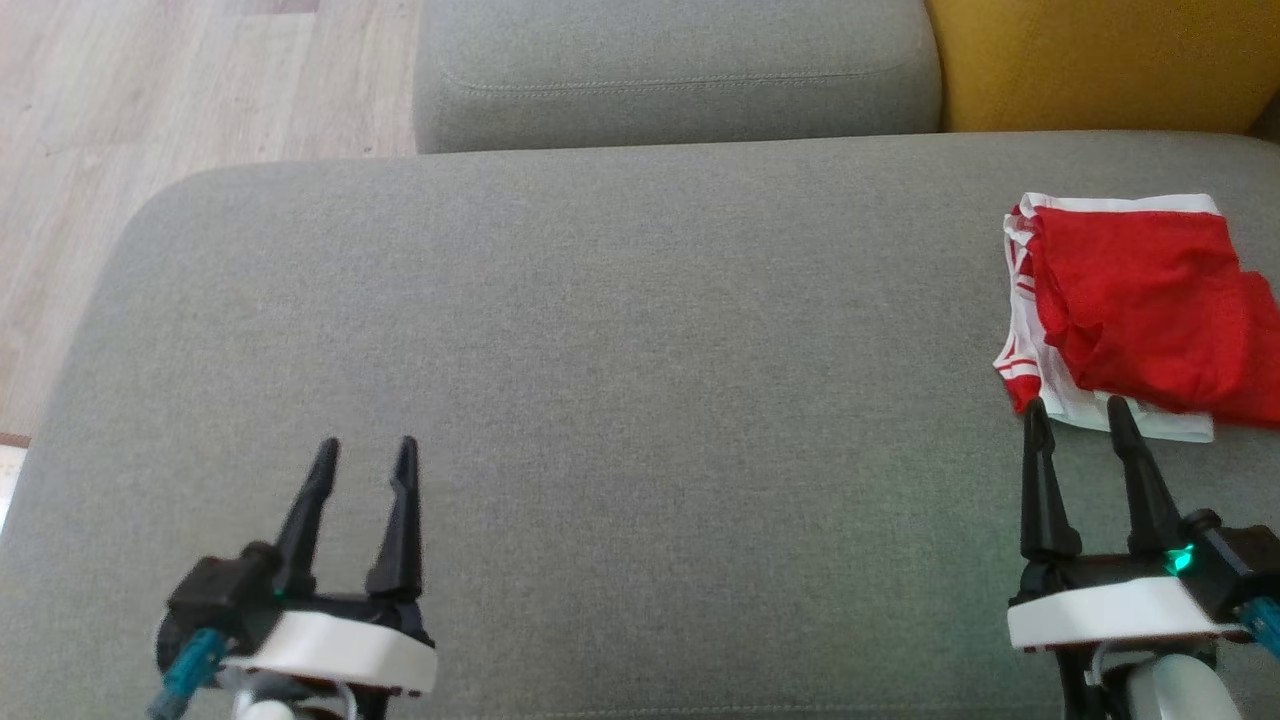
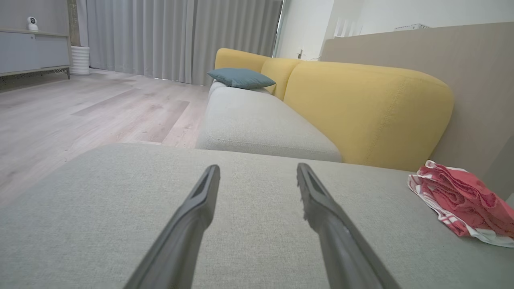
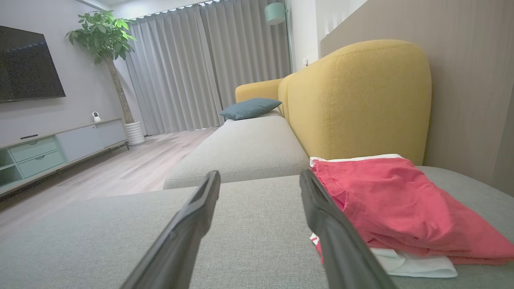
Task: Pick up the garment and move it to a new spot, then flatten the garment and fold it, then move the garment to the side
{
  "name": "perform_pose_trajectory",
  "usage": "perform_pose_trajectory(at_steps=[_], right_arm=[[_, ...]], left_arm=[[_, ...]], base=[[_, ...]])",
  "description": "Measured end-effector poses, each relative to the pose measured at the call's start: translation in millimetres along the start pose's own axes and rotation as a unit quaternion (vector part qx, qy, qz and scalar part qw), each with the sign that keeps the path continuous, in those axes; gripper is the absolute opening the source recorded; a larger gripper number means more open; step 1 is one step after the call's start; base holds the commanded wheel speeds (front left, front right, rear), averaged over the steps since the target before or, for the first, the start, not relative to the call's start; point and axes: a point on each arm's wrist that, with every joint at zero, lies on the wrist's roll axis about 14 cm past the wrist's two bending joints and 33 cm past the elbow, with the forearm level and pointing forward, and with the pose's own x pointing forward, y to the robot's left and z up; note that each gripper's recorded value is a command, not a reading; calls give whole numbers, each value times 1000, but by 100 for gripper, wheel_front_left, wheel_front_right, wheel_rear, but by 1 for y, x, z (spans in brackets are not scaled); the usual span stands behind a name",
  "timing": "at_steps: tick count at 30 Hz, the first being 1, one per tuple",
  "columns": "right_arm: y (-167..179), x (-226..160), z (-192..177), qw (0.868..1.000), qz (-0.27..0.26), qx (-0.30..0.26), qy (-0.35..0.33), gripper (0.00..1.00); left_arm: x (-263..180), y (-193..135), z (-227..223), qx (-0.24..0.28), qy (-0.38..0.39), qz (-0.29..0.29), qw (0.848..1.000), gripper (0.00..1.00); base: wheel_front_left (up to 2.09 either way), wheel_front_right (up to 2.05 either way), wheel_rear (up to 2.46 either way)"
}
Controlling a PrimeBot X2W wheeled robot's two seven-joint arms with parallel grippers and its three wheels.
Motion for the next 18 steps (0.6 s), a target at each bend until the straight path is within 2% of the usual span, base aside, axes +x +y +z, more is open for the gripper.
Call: perform_pose_trajectory(at_steps=[9,10,15,18], right_arm=[[4,-1,-1,1000,6,1,2,100],[4,-1,-2,1000,6,1,3,0],[-1,-18,-36,998,-5,7,59,0],[-3,-22,-40,997,-13,24,65,0]], left_arm=[[1,5,6,-6,-9,10,1000,100],[1,6,5,-7,-9,11,1000,0],[-14,11,-28,-15,45,24,999,0],[-18,12,-34,-32,56,31,997,0]], base=[[0,0,0],[0,0,0],[0,0,0],[0,0,0]])
